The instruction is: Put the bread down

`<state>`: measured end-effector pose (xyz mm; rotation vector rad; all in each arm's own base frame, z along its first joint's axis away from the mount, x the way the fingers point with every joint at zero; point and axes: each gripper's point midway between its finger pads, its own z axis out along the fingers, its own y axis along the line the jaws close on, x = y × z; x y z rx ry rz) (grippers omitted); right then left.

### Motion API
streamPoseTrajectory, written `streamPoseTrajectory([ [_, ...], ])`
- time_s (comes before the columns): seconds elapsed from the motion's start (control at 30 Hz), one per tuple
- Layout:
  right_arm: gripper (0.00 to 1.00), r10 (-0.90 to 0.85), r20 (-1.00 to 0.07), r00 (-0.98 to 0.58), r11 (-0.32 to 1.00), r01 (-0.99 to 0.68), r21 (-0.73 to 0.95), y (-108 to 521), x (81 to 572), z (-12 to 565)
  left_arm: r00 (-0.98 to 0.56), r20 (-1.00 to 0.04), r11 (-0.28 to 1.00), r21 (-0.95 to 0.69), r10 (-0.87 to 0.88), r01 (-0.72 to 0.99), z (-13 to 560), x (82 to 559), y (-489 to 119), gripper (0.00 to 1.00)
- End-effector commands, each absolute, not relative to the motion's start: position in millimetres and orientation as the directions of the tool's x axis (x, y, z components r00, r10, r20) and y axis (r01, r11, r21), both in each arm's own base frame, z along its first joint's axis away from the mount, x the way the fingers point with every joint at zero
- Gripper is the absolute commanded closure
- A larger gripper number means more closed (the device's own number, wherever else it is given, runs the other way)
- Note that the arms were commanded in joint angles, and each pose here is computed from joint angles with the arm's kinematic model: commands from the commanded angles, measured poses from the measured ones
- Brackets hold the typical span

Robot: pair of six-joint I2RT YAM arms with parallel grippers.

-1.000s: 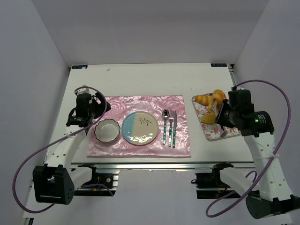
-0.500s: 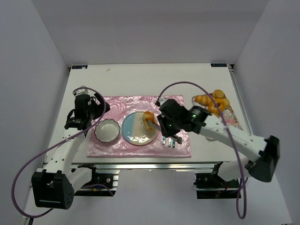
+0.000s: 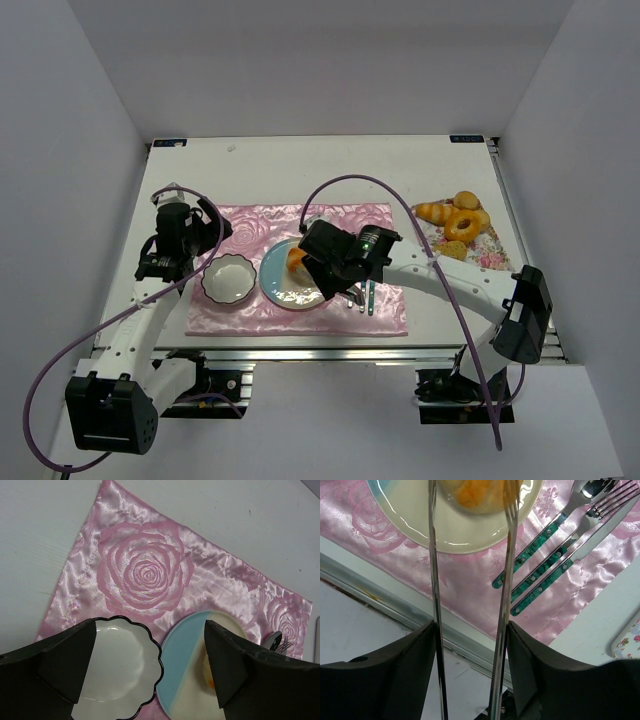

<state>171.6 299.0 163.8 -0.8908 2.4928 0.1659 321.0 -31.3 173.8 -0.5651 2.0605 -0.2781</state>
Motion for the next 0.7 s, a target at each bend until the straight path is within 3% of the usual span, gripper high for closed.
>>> streamPoseTrajectory([
  [0.0, 0.37, -0.525, -0.555, -0.645, 0.778, -0.628, -0.006, 308.1, 175.8, 189.9, -0.435, -0.751, 0.867, -0.407, -0.497, -0.287, 176.6, 318.9, -29.8, 0.02],
  [0.13, 0.31, -0.503, -0.594, -0.629, 0.775, -0.632, 0.012, 310.5, 177.5, 201.3, -0.432, -0.753, 0.867, -0.408, -0.497, -0.287, 177.2, 318.8, -29.5, 0.02],
  [0.4, 0.33, -0.376, -0.697, -0.611, 0.825, -0.563, 0.049, 292.7, 187.4, 241.0, -0.429, -0.753, 0.866, -0.413, -0.498, -0.281, 178.6, 318.3, -30.1, 0.02],
  [0.67, 0.38, 0.072, -0.707, -0.704, 0.976, -0.097, 0.196, 157.2, 234.7, 229.7, -0.425, -0.756, 0.867, -0.417, -0.498, -0.274, 180.6, 317.6, -30.8, 0.02],
])
